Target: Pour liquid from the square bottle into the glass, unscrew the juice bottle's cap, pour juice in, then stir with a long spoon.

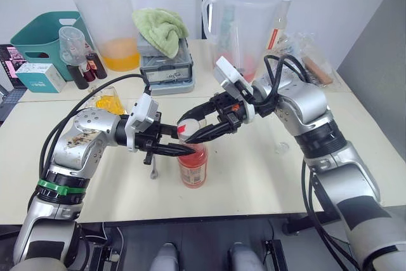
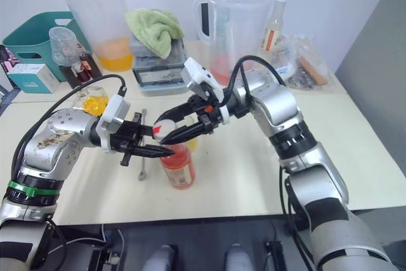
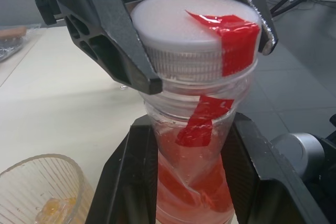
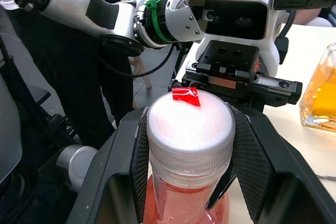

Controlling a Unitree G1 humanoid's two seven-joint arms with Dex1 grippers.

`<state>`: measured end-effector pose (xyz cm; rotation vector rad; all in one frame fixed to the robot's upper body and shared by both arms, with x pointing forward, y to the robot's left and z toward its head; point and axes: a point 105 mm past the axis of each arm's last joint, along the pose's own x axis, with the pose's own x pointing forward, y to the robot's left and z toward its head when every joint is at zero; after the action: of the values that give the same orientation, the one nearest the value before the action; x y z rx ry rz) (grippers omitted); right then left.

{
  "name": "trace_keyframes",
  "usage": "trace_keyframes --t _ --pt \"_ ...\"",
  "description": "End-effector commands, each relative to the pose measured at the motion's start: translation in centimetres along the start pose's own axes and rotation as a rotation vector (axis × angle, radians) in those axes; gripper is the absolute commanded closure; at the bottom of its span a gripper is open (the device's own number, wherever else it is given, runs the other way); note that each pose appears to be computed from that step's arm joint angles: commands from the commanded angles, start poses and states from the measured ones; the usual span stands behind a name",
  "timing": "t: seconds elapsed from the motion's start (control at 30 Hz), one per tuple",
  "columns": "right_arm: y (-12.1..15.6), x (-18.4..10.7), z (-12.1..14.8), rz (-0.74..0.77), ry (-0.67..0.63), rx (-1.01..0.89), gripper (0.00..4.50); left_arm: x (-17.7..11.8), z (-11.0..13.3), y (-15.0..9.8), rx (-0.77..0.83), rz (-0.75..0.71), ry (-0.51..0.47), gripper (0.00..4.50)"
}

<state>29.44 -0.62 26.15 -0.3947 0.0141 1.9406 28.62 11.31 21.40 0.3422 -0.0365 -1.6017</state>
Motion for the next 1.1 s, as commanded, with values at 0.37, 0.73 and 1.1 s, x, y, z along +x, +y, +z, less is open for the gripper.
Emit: trace_keyframes --t 0.37,0.73,1.1 --pt "0.6 -1.5 4.3 -0.064 -0.091 -0.071 2.79 -0.3 -0.9 -0.5 -0.029 -0.008 0.035 3.17" --pt "1.1 -1.8 5.9 -0.114 -0.155 -0.105 2.79 -0.2 -1.2 -0.7 -0.036 -0.021 0.046 3.17" --pt "1.1 -1.7 5.1 -0.151 -0.15 -0.096 2.79 -0.1 -1.9 -0.9 -0.03 -0.035 0.07 3.17"
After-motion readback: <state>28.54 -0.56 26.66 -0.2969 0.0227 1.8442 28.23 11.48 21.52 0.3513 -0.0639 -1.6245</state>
